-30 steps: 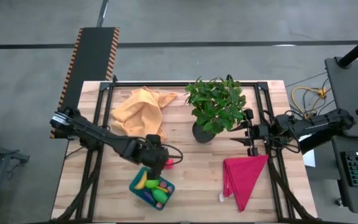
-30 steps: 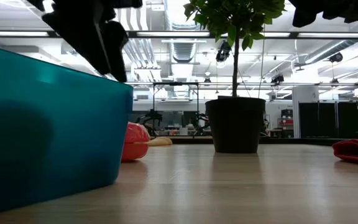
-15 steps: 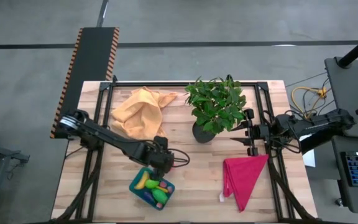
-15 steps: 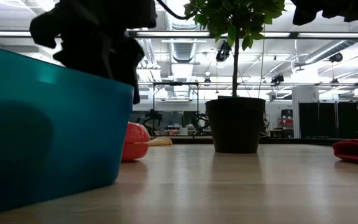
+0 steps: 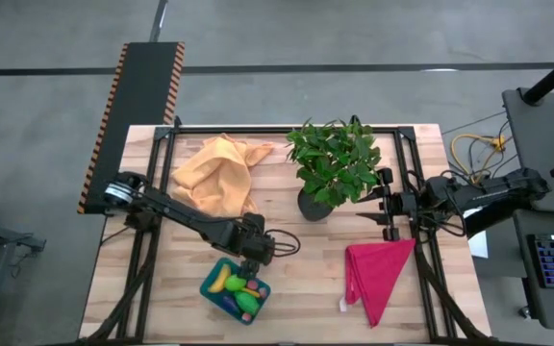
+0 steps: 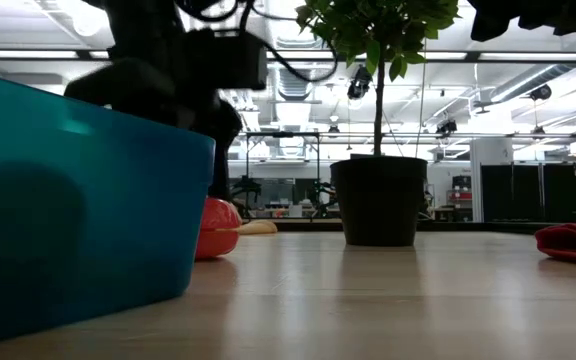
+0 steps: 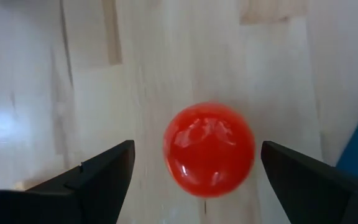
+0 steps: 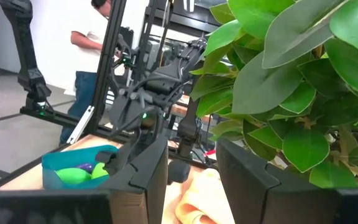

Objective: Pick and placing Produce into tupperware
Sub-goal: Put the red tomato into the blue bin

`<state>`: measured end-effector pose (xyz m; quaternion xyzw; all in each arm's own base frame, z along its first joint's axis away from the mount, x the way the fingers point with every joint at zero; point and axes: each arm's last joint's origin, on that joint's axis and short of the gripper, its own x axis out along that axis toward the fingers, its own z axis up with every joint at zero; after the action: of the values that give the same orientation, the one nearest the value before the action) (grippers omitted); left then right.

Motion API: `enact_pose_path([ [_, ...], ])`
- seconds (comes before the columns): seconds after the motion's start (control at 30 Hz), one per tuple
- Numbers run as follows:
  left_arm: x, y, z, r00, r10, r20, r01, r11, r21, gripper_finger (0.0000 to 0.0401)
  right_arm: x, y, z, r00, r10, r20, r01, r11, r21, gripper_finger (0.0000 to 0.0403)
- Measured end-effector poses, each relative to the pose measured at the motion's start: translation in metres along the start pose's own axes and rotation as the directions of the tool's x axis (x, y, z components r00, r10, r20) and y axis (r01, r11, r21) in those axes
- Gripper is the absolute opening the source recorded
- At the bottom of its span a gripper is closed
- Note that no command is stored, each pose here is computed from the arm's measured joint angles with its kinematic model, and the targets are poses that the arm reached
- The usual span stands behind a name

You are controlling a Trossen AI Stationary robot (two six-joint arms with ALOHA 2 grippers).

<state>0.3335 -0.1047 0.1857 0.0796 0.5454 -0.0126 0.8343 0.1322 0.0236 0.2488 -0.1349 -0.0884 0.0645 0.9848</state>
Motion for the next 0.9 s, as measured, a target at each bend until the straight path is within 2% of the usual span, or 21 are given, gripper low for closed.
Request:
enact_pose_path([
  [0.33,0.016,-0.001,-0.001,0.999,-0.012,-0.033,0.012,1.000,-0.001,0.0333,0.000,0.000,0.000,1.000,0.000,-0.001,0.000,1.000,-0.001,0.0130],
  [0.63,0.020,0.004,-0.001,0.997,-0.065,-0.029,0.064,0.998,-0.025,0.0333,0.000,0.000,0.000,1.000,0.000,-0.001,0.000,1.000,-0.001,0.0130],
  [0.9,0.021,0.006,-0.001,0.997,-0.069,-0.031,0.069,0.997,-0.026,0.0333,0.000,0.000,0.000,1.000,0.000,0.000,0.000,1.000,-0.003,0.0130],
])
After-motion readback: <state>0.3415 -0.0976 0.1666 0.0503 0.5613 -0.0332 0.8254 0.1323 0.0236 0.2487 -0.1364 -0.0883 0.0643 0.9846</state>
